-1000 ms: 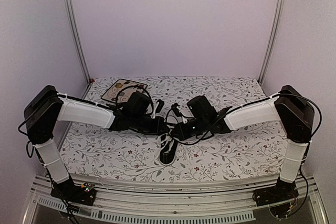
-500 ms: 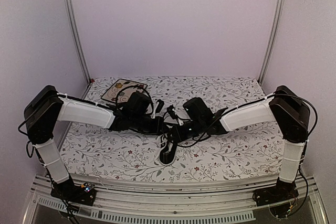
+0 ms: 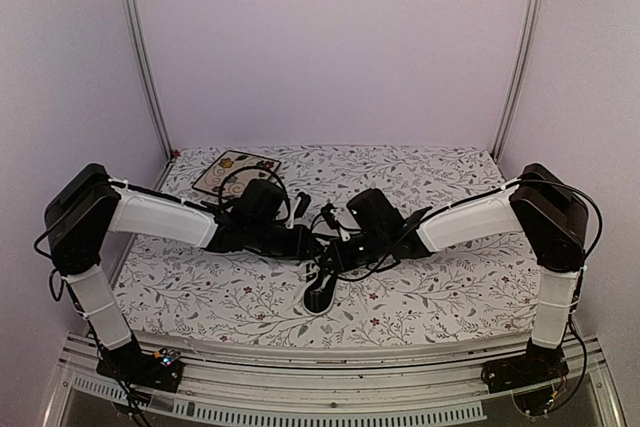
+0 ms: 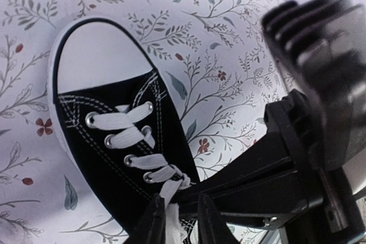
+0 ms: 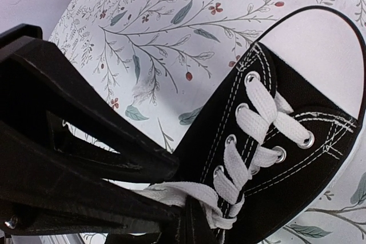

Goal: Tie the shoes

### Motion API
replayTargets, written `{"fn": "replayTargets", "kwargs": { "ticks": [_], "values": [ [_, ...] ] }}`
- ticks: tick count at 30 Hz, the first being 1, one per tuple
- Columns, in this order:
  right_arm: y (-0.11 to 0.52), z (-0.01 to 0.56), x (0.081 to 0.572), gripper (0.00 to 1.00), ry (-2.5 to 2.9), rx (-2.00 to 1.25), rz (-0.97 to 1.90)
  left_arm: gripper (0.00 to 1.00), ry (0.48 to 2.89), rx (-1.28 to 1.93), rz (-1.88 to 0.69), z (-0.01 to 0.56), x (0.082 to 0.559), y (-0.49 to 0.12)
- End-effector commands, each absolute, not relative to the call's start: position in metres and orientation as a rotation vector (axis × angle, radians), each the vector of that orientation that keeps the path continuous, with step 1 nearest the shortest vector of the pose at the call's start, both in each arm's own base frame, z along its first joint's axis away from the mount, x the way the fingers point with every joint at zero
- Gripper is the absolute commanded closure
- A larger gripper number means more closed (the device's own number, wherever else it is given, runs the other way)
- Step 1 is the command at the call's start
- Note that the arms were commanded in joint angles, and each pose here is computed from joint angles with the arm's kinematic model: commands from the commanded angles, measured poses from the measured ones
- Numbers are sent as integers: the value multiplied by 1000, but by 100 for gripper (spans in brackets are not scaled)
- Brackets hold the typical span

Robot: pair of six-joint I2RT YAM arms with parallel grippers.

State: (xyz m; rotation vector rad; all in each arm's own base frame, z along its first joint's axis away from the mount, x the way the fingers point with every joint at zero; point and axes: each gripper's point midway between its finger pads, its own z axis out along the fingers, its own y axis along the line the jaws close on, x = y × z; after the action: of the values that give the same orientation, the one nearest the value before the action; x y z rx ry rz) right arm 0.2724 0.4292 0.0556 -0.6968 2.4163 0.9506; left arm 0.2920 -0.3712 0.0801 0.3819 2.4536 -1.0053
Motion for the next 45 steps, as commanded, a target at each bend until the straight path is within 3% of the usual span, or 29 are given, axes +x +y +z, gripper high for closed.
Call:
{"fn": "replayTargets", "kwargs": {
  "ticks": [1,6,12,17,20,31,45],
  "values": [
    [426,44,270,98,2455,-674,923,75,2447,361,-983,79,289,-359],
    [426,47,269,98,2445,-679,934,69,2485,342,-923,67,287,-348],
    [426,46,267,98,2441,-689,944,74,2483,315,-915,64,290,-345],
    [424,43,265,98,2447,-687,945,58,2450,295,-930,72,294,-347],
    [424,44,265,98,2446,-687,944,55,2419,276,-928,80,297,-345],
    [419,45,263,98,2448,-675,938,79,2448,332,-992,72,295,-358],
    [420,47,264,98,2442,-673,945,86,2497,350,-955,57,298,-361]
  ]
}}
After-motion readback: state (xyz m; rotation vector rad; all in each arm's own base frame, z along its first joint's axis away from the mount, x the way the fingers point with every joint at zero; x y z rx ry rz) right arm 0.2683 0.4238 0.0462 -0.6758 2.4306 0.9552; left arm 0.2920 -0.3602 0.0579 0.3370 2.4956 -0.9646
